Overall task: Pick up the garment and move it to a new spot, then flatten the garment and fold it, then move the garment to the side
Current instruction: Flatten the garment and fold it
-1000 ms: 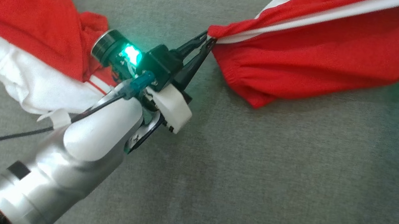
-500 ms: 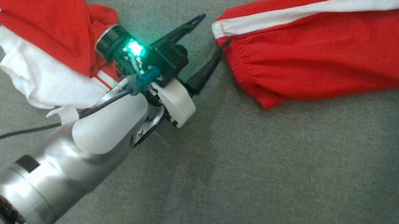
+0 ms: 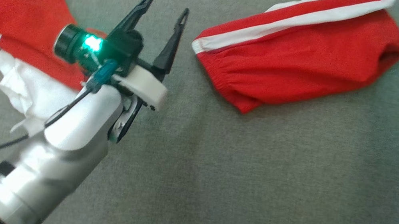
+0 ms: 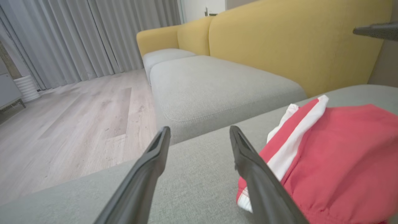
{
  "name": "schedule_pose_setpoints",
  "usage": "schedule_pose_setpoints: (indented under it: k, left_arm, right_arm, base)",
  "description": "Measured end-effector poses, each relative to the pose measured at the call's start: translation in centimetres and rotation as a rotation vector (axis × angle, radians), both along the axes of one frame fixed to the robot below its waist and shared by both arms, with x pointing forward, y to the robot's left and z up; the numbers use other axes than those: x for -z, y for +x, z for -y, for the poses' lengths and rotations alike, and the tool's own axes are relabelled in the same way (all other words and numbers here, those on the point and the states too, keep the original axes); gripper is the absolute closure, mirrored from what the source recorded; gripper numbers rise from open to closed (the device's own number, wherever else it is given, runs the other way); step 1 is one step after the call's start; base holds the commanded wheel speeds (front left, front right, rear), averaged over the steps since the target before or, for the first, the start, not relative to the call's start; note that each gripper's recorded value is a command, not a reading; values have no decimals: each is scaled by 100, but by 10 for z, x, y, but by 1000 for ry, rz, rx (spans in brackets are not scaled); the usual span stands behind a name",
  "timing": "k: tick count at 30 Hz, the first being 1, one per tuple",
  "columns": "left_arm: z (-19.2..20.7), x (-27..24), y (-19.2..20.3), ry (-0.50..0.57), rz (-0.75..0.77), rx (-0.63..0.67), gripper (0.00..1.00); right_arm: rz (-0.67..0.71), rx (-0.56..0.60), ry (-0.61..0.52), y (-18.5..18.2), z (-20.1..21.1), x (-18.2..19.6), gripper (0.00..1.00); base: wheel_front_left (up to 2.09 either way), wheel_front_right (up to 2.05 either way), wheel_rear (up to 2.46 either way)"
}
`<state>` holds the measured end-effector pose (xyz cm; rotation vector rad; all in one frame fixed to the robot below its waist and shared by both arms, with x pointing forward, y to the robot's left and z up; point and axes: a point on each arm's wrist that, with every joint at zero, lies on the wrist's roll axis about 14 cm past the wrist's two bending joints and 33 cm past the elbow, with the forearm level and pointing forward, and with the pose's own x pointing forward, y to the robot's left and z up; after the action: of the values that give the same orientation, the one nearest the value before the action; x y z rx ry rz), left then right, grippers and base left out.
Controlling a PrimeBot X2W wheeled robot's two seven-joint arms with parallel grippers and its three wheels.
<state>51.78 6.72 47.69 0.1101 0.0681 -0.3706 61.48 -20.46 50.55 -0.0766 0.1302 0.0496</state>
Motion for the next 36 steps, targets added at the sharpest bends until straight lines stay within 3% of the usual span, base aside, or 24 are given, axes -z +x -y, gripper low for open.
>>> schedule_pose_setpoints:
  k: [4, 10, 14, 24, 29, 36]
  left_arm:
    - [-7, -29, -12, -60, 73, -57, 0]
    - [-11, -42, -33, -112, 96, -84, 0]
    - [-13, -41, -55, -159, 83, -109, 0]
    - [-24, -9, -121, -237, -19, -191, 0]
    - [-25, -2, -131, -250, -38, -198, 0]
    - [-30, 2, -118, -238, -31, -195, 0]
  right_arm:
    - [39, -4, 91, -34, -8, -4, 0]
    - [84, -40, 101, -74, -13, -9, 0]
    - [122, -47, 98, -107, -8, -12, 0]
    - [71, -40, 173, -202, -25, 24, 0]
    - [37, -27, 180, -212, -25, 31, 0]
    - [-23, -17, 178, -187, -25, 36, 0]
  base:
    - [0, 0, 0]
    - [0, 0, 0]
    - [0, 0, 0]
    - [0, 0, 0]
    - [0, 0, 0]
    - [0, 0, 0]
